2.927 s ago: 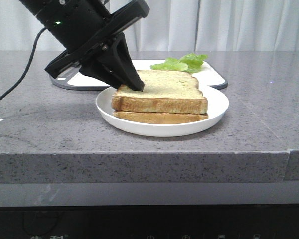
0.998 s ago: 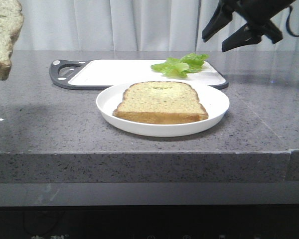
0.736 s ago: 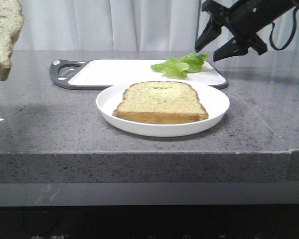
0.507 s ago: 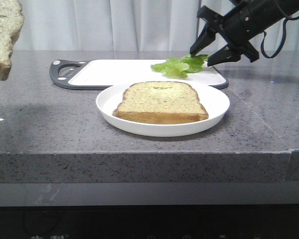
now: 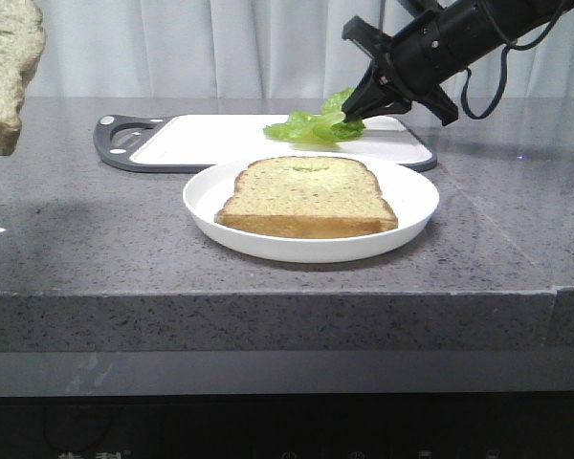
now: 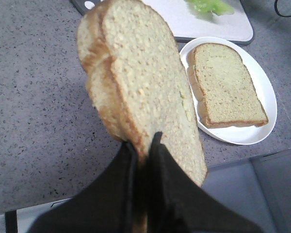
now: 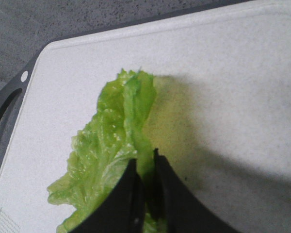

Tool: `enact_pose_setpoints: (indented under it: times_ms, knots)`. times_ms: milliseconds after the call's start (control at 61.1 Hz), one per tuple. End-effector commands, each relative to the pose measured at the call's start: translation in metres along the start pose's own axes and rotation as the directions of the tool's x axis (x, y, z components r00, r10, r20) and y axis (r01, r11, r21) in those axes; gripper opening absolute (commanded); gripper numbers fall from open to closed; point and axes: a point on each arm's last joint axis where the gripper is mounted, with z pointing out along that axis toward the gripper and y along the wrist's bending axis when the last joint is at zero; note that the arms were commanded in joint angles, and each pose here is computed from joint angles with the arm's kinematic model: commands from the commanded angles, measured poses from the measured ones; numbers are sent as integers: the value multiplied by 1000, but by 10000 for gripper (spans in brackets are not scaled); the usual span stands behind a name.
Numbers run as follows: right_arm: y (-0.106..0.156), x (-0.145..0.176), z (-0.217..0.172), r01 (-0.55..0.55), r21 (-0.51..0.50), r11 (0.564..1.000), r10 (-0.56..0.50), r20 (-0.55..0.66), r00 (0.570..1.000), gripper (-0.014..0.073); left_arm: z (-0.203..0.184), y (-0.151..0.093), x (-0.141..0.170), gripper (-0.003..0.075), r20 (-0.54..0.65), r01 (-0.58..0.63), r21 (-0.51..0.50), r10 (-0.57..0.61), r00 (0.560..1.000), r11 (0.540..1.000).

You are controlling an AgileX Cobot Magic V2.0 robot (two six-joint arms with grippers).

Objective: Left arm grabs bread, right arm adds lettuce
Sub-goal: 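Lower the right gripper onto the lettuce leaf and grasp it, then lift the lettuce leaf with the right gripper toward the plate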

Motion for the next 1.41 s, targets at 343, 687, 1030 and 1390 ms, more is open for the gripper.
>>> enact_pose_setpoints:
  times_ms: [343,687,1030,1390]
  knots:
    - [114,-37,-129,197,-184,963,-167,170,971,-118,-6,-5,-9,-20,76,8,24,-10,997,1000]
    - [155,14,-212,289,-244,926,-238,219,946,-118,-6,-5,-9,-20,76,8,24,-10,997,1000]
    - [139,94,-214,170,-439,882,-119,142,983,-118,-6,-5,-9,-20,76,8,24,-10,997,1000]
    - [129,132,-169,25,-511,859,-17,19,1000,-118,-6,-5,-9,-20,76,8,24,-10,997,1000]
